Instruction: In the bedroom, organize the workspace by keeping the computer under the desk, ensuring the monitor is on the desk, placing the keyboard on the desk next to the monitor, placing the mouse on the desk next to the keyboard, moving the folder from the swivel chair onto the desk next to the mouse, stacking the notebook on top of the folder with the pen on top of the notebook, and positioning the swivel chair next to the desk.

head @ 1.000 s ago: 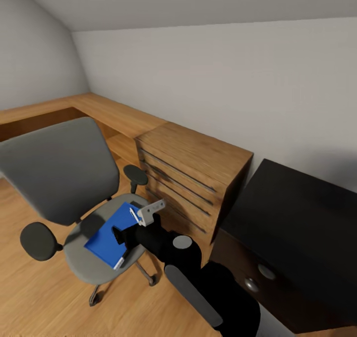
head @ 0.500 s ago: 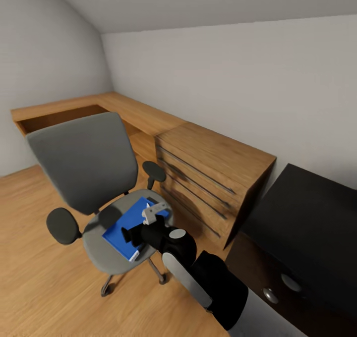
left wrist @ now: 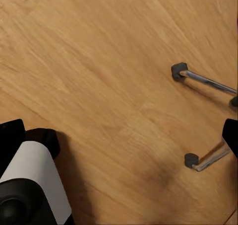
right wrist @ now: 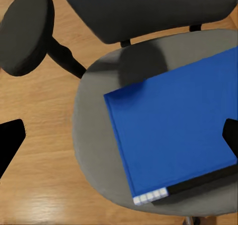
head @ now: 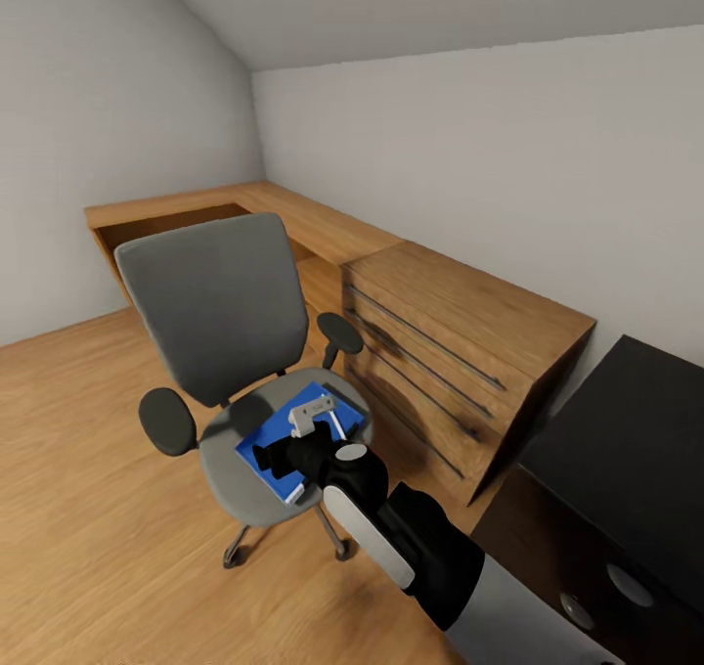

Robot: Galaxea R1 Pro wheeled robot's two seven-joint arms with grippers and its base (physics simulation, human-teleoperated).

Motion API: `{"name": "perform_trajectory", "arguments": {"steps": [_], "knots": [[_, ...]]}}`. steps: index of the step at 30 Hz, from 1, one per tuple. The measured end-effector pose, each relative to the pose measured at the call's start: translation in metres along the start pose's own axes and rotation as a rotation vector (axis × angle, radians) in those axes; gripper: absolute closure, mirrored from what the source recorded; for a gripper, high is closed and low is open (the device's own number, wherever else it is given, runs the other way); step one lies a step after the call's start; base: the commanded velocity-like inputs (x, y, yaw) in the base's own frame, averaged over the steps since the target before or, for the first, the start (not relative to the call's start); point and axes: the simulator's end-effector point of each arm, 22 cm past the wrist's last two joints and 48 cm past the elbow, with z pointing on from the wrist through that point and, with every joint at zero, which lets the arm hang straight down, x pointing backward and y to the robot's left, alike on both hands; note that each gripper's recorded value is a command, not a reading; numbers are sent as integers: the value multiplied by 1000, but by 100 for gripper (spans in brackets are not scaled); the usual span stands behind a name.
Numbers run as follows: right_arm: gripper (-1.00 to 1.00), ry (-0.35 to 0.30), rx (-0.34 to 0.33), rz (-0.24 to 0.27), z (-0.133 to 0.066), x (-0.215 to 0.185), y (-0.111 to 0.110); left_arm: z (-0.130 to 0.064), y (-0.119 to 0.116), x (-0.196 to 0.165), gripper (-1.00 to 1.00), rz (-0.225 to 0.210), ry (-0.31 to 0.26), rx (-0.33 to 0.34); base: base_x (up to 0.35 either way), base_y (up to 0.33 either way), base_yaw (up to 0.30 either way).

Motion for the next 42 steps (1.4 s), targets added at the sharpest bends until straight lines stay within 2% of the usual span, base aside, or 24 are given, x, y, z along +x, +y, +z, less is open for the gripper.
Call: {"name": "perform_trajectory", "arguments": {"steps": [4,7,9,10,13,17,22,29,35,42], "knots": [[-100,-5,4,-3,2,4,-2,13,1,-1,-100,-40,-21,-28,0,0,225],[-100,1,23,2,2,6,-10,23,0,6,-100,-50,-22,-29,0,0,223],[-100,23,59,12,1,7,-25,28,-4,13,-100,-44,-13,-25,0,0,222],[-100,55,107,23,-2,9,-43,31,-9,20,-100,-31,-1,-23,0,0,221],[-100,91,169,44,-8,8,-69,33,-16,30,-100,-11,14,-15,0,0,221],[-100,91,230,86,-21,-5,-97,37,-20,39,-100,10,34,-12,0,0,217],[-100,71,273,114,-33,-17,-116,42,-15,47,-100,10,57,-23,0,0,188],[-100,62,282,128,-38,-22,-121,43,-15,50,-100,9,65,-18,0,0,60],[-100,21,286,150,-39,-28,-124,43,-16,53,-100,14,70,-17,0,0,11],[-100,0,296,153,-41,-33,-125,46,-28,72,-100,76,103,-8,1,0,2]]}}
